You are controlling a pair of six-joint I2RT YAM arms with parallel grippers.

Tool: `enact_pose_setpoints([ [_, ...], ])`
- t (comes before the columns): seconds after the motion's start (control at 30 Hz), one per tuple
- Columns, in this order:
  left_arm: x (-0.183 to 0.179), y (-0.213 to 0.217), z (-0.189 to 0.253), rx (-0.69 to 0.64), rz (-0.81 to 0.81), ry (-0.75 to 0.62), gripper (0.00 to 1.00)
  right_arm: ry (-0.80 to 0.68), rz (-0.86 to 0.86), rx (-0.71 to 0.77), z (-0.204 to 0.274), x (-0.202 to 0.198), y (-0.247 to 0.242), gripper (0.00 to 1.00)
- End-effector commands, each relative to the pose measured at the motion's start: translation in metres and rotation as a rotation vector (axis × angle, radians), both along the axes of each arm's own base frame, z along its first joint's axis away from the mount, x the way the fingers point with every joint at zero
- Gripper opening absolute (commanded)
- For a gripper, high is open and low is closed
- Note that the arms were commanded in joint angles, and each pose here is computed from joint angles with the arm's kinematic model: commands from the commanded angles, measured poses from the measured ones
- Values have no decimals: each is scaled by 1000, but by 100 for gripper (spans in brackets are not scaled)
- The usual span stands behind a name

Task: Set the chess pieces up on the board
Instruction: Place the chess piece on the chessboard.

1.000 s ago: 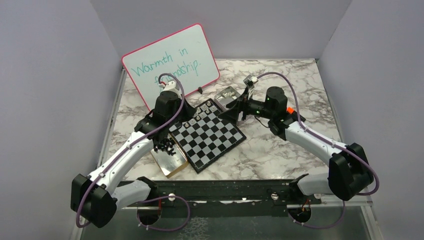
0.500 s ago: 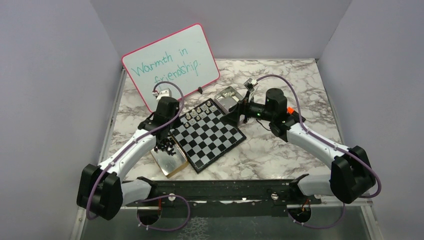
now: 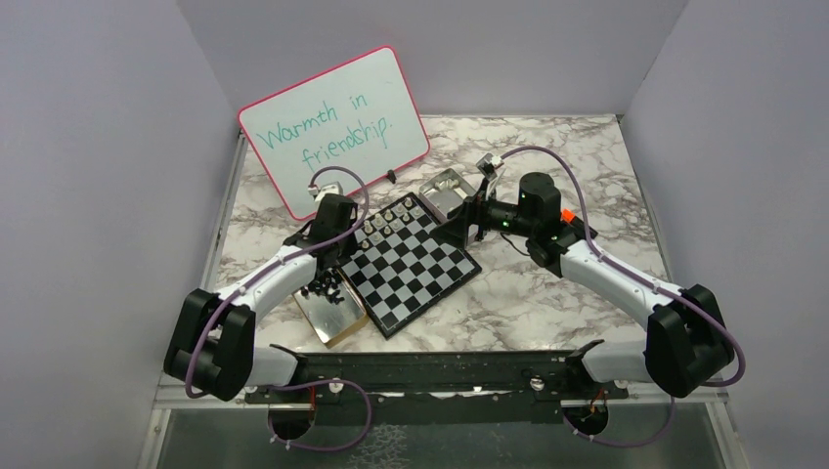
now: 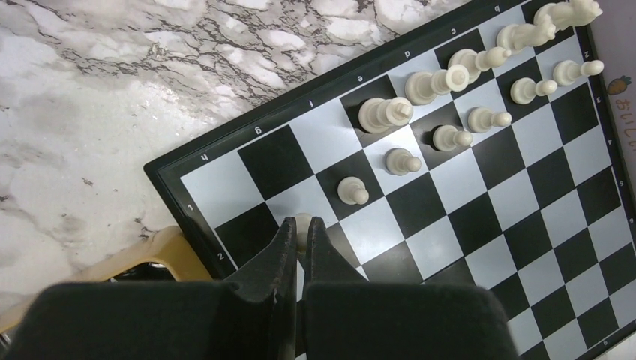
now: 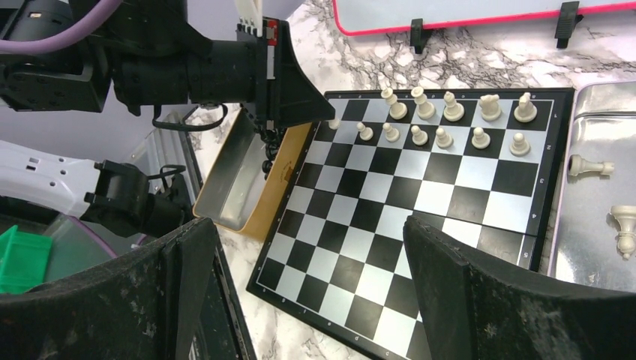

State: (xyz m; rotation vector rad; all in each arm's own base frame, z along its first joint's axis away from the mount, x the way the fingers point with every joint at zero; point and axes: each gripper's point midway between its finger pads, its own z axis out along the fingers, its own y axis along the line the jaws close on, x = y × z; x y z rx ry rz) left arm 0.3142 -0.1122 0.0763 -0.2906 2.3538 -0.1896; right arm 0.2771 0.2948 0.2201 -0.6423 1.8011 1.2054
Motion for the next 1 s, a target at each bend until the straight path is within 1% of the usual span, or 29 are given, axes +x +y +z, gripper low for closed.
enact_pose_setpoints([
  [0.0, 5, -6, -8, -30, -11, -3, 0, -26, -21, -2, 9, 6, -1, 100],
  [0.63, 7, -4, -17, -24, -2, 13, 0, -11, -54, -37, 1, 11, -4, 100],
  [0.73, 7, -6, -20, -27, -6, 22, 3, -5, -57, -42, 0, 12, -4, 100],
  [0.97, 7, -6, -23, -25, -5, 27, 4, 2, -56, -50, -2, 11, -5, 100],
])
